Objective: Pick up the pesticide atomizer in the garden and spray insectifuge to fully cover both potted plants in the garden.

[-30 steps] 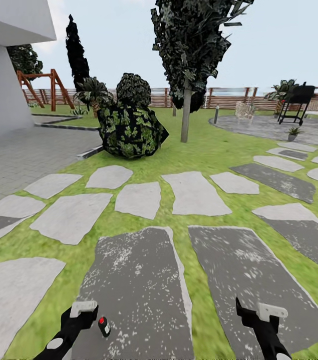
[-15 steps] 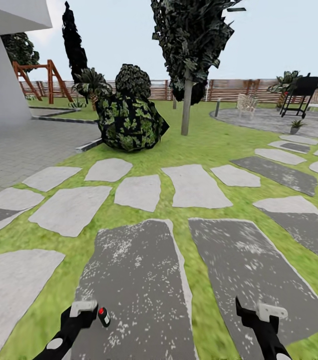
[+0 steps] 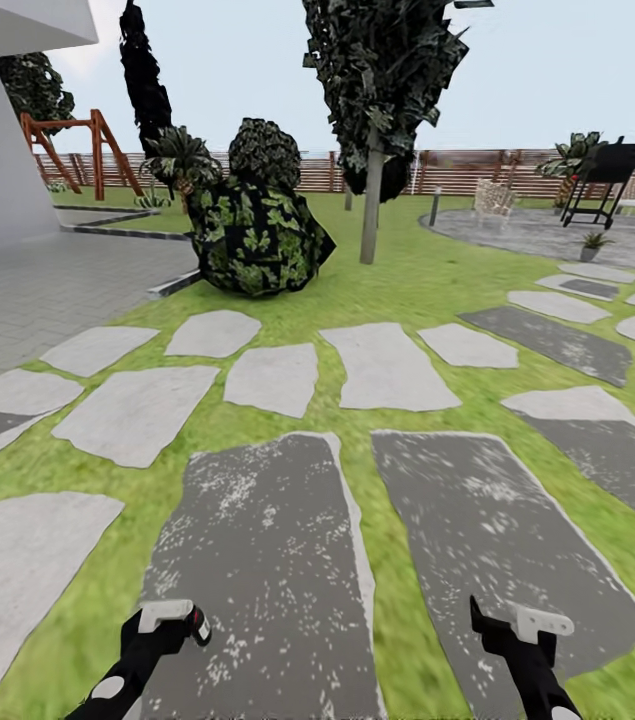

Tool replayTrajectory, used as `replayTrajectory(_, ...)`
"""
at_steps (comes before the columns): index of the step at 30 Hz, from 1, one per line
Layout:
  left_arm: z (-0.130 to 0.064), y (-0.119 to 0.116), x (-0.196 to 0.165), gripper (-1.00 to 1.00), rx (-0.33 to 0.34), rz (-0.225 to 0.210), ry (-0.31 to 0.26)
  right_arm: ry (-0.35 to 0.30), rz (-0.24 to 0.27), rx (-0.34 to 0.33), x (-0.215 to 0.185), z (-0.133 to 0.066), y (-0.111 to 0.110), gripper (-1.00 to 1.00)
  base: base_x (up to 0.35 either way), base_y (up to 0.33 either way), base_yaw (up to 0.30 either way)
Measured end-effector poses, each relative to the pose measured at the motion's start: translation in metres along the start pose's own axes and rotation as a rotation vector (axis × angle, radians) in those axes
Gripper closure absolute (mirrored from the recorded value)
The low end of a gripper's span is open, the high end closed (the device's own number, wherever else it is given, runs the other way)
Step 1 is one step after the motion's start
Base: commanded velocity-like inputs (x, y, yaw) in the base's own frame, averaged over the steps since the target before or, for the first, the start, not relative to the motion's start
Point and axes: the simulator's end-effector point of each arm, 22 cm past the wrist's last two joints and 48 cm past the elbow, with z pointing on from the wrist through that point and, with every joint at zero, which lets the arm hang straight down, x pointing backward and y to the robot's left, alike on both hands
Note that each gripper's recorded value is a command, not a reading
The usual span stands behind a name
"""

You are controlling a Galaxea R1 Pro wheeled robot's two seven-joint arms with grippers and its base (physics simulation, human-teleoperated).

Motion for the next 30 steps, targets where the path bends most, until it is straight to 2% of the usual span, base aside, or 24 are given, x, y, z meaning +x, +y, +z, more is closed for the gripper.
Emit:
replayTrajectory(9,0.000,0.001,0.000,-1.00,-0.002,0.001,0.000,0.001,-0.001,-0.004,0.000,0.000,0.002,-1.00,-0.144,-0.228,0.000)
replayTrajectory(20,0.000,0.006,-0.001,-1.00,-0.009,-0.001,-0.008,0.004,0.001,-0.004,0.002,0.000,0.002,-1.00,-0.001,-0.015,0.031)
replayTrajectory(25,0.002,0.006,-0.006,-1.00,-0.010,0.000,-0.063,0.024,-0.003,-0.002,0.012,0.001,0.002,-1.00,0.000,0.000,0.003)
replayTrajectory(30,0.004,0.006,0.003,-1.00,-0.010,0.001,-0.058,0.048,-0.007,0.000,0.024,0.003,0.001,-1.00,0.000,0.000,0.000)
